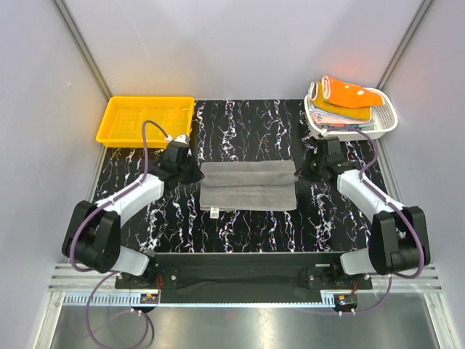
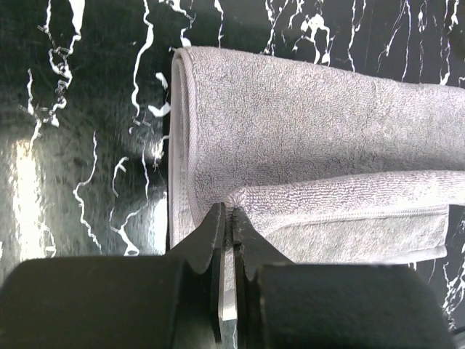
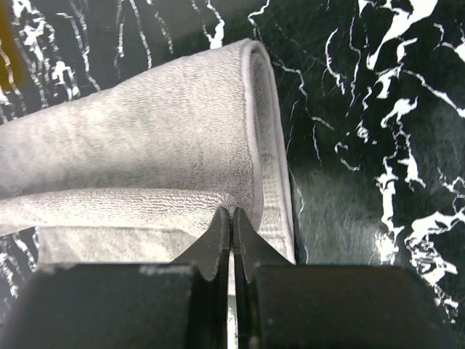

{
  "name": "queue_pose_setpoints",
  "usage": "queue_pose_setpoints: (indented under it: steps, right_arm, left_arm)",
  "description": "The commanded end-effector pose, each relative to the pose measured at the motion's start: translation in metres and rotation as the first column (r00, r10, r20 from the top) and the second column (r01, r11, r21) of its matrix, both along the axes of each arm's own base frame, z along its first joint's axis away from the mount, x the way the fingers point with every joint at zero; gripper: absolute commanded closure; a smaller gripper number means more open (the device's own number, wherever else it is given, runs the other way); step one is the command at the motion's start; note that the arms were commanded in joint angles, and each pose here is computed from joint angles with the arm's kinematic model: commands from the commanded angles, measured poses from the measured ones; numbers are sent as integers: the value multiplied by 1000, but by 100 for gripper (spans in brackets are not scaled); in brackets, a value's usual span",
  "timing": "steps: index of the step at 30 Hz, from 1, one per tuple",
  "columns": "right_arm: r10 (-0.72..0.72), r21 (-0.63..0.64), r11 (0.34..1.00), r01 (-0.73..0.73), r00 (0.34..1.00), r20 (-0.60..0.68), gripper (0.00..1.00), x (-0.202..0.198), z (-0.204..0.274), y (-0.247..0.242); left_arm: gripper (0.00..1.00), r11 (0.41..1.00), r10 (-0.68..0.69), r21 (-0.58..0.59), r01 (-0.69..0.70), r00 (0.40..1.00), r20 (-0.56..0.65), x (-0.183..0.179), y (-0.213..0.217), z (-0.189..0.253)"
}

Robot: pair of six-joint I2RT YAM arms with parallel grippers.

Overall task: Fold and stack the towels
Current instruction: Fold the towel

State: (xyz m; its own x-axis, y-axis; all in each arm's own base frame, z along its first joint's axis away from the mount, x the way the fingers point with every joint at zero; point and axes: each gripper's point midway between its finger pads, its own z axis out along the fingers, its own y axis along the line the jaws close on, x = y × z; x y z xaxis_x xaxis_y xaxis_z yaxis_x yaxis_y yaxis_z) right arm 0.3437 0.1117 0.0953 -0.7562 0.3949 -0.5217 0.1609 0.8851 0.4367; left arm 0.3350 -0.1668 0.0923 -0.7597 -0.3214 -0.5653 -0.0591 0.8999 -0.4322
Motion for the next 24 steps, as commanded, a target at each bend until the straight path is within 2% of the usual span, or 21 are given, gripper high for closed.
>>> queue_pose_setpoints:
  steps: [1,24]
  right_arm:
    - [6,33,999,-8,999,50,100,-6,15,5]
    - [-33,58,998,34,999,-14,100,-49,-8,-2]
  left_arm:
    - [100,1000,27,12,-28,998,57,-3,5,14]
    - [100,1000,19,13,-19,1000,4,-42,16,-7]
